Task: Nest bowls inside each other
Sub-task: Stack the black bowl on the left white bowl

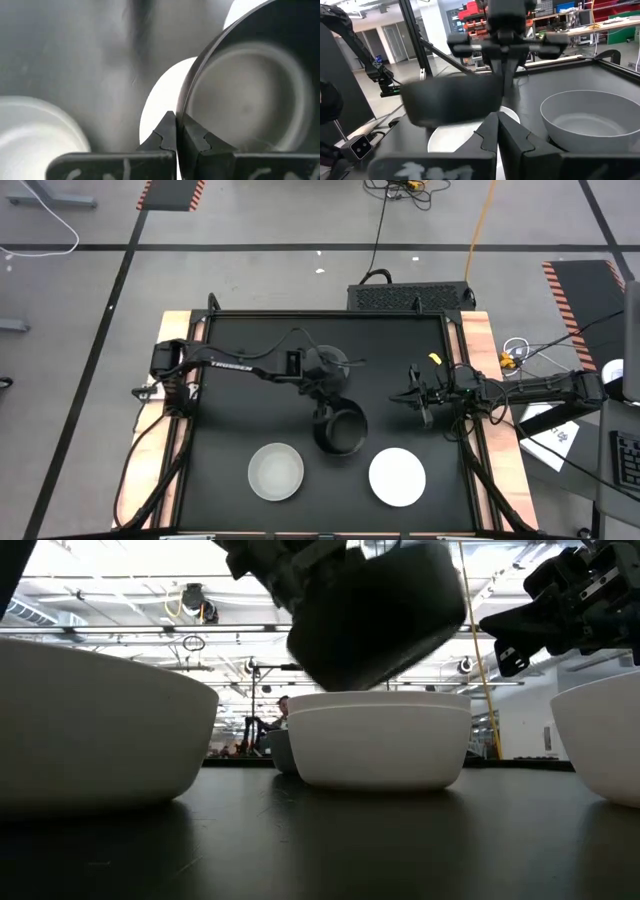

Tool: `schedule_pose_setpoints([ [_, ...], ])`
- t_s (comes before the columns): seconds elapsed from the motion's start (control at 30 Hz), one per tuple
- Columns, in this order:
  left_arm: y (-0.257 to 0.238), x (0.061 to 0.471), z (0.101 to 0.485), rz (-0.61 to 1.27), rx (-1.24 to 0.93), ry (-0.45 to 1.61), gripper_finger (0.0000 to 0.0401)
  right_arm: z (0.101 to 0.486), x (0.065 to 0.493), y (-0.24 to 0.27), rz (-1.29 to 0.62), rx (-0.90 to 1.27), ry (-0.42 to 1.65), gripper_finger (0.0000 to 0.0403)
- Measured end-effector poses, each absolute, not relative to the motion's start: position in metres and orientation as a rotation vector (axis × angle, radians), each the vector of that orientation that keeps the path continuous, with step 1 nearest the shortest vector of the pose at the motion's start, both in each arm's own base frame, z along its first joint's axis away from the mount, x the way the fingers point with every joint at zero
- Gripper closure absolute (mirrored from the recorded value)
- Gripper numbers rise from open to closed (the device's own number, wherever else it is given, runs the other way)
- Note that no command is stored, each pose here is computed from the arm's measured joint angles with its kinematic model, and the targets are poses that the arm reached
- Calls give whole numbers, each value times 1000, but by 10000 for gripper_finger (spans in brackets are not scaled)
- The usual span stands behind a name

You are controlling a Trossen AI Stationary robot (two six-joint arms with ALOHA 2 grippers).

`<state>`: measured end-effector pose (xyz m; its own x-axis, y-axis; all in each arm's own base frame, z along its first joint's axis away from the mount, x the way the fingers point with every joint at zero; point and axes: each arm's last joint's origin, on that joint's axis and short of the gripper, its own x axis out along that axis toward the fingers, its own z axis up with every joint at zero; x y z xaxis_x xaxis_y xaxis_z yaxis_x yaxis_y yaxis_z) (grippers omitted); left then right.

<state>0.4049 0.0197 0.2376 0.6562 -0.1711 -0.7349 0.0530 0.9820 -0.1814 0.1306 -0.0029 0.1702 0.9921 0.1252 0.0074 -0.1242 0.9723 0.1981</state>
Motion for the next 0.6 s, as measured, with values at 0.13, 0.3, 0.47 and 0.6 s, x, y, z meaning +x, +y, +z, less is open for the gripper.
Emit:
schedule_pose_setpoints([
  [0.13,21,405,222,-88,-152,934,401,170,131,-3,126,200,7,403],
  [0.3,22,402,212,-33,-148,1020,401,170,131,-3,126,198,7,403],
  [0.47,21,398,210,-29,-160,1068,401,170,131,-3,126,200,7,403],
  [0.6,20,393,207,-44,-179,1118,401,170,131,-3,126,199,3,403],
])
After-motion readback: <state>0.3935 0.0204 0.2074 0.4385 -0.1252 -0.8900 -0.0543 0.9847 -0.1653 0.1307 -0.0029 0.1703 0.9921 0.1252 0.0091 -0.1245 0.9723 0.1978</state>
